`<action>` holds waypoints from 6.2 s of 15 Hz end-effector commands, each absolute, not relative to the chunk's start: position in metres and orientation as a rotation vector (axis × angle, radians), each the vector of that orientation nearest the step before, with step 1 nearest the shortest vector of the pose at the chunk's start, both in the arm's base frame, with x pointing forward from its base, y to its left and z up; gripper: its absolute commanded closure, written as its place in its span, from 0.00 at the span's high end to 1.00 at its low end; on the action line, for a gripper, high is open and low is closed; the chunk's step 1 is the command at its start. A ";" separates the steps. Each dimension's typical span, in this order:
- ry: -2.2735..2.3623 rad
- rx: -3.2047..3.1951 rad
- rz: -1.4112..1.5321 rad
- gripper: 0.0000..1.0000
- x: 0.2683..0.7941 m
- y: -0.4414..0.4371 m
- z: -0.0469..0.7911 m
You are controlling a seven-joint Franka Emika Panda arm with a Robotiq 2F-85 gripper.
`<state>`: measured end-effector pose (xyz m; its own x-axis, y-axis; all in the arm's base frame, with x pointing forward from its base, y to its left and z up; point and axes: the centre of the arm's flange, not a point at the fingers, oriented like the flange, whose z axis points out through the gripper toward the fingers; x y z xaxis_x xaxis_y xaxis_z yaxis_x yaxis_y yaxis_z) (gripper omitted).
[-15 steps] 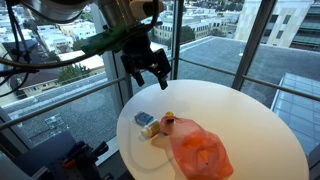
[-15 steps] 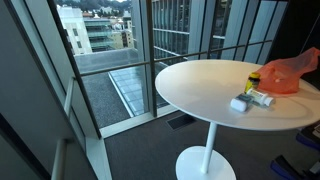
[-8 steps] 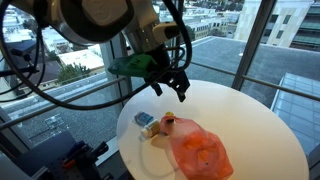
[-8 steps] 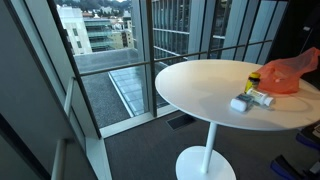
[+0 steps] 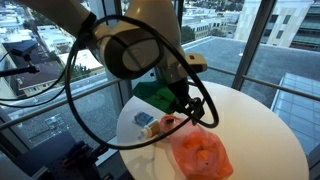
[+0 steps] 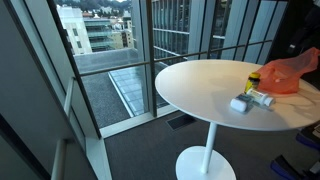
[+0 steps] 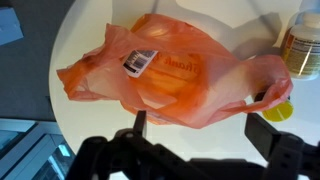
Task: Remove the white bottle from the orange plastic bag
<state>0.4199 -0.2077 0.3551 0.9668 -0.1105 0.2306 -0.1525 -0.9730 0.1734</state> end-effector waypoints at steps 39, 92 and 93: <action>-0.543 3.036 0.253 1.00 0.450 -0.281 0.264; -0.677 3.066 0.140 1.00 0.468 -0.329 0.175; -0.680 3.067 0.135 1.00 0.467 -0.330 0.172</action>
<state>0.4632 -0.3200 0.1777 0.9031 -0.4228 0.0748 -0.4240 -0.9057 -0.0002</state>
